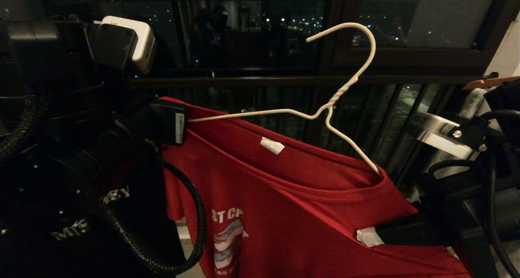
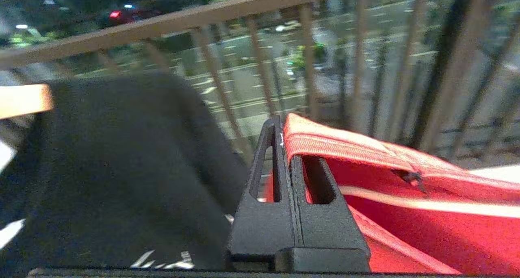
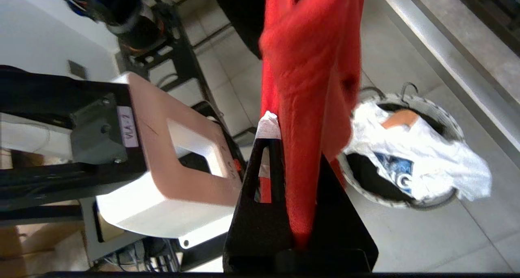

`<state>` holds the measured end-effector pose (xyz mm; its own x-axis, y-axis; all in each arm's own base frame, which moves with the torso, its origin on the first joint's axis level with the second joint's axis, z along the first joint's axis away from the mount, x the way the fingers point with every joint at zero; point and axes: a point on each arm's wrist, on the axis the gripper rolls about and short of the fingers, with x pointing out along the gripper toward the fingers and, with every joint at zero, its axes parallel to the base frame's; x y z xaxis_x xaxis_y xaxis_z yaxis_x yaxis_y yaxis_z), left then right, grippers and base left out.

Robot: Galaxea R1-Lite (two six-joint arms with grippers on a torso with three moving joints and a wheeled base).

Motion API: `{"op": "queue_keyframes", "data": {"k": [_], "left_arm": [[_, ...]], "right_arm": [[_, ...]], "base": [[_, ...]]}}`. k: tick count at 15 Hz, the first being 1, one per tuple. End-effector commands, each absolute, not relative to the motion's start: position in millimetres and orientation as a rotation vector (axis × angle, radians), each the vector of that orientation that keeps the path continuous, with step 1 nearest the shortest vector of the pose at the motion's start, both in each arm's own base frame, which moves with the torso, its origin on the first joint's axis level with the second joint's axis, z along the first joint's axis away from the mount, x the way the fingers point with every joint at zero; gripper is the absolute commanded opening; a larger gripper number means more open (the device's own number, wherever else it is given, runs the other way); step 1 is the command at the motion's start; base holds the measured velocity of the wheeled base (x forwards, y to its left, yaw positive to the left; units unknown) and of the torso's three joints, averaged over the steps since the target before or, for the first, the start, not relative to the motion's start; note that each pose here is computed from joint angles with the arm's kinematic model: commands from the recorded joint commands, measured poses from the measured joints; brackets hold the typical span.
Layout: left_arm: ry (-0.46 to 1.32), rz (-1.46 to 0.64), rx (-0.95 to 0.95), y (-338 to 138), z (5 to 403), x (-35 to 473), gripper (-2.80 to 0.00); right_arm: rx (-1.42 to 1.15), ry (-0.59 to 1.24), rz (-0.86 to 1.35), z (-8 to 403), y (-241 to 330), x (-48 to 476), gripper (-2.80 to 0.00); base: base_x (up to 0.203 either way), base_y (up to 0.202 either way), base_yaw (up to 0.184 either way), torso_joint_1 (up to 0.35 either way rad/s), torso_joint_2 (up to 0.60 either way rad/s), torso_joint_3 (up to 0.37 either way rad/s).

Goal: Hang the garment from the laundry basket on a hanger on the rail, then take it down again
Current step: Take the clothes off the clothes rack

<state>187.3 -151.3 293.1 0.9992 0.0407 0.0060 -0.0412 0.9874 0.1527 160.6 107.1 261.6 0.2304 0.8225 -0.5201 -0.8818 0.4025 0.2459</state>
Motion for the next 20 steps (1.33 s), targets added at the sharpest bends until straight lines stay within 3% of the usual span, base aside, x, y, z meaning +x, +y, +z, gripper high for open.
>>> {"op": "queue_keyframes", "data": {"k": [1, 9, 20], "left_arm": [[-0.010, 0.084, 0.147, -143.7, 296.7, 192.0, -2.80], [0.055, 0.136, 0.207, -127.7, 296.2, 194.7, -2.80], [0.096, 0.277, 0.208, -95.8, 291.6, 239.9, -2.80]], "right_arm": [[-0.108, 0.644, 1.178, 261.6, 106.7, 159.6, -2.80], [-0.115, 0.625, 1.144, 263.0, 106.7, 162.0, -2.80], [-0.116, 0.607, 1.137, 265.7, 104.5, 160.0, -2.80]], "base": [[0.000, 0.000, 0.000, 0.000, 0.00, 0.000], [0.000, 0.000, 0.000, 0.000, 0.00, 0.000], [0.000, 0.000, 0.000, 0.000, 0.00, 0.000]]}}
